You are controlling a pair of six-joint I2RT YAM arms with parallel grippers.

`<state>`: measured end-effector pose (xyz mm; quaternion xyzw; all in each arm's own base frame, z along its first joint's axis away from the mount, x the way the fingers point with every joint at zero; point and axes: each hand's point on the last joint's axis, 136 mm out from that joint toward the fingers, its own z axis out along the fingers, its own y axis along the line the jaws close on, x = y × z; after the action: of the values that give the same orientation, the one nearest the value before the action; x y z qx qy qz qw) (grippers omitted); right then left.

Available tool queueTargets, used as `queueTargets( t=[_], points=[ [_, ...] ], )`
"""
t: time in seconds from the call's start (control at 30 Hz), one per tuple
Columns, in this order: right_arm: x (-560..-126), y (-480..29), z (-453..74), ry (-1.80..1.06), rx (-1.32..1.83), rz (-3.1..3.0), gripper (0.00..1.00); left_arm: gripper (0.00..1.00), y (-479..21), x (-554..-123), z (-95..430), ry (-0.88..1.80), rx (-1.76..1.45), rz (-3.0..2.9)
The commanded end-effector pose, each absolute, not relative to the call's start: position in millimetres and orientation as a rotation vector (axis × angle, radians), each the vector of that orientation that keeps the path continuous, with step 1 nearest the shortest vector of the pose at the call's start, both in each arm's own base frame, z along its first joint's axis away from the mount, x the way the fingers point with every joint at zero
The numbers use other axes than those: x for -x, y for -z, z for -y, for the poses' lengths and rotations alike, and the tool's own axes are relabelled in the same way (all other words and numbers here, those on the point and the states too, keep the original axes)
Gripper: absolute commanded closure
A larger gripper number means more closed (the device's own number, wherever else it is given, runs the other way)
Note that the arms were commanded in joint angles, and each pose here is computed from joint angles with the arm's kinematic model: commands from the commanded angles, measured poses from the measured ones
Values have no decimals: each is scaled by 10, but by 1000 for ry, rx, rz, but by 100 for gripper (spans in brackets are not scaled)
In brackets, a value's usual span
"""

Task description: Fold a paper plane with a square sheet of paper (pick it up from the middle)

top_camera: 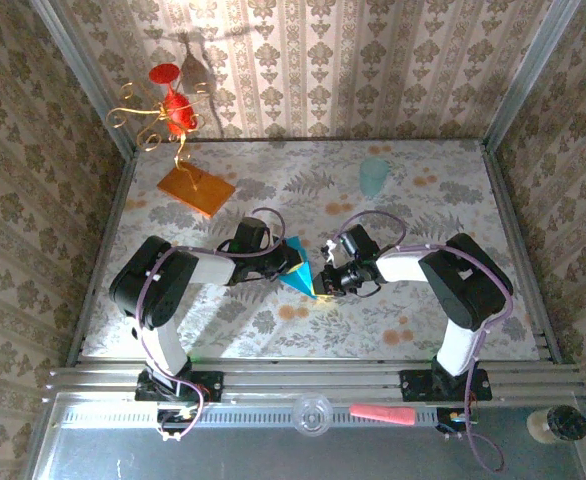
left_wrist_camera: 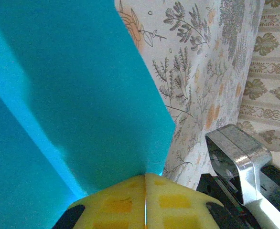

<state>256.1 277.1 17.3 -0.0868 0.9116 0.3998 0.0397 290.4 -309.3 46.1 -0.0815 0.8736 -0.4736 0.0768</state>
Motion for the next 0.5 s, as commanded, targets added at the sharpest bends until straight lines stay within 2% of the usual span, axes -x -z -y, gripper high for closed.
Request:
queueTargets(
  t=[0.0,0.47],
  points=[
    [-2403,-31,-2619,-1150,230,-2892,83,90,-453,-2949,3101,1405,214,-2630],
    [-2373,105,-2540,-1129,136,-2973,87,90,-429,-2978,3083,1368,209,-2653]
  ],
)
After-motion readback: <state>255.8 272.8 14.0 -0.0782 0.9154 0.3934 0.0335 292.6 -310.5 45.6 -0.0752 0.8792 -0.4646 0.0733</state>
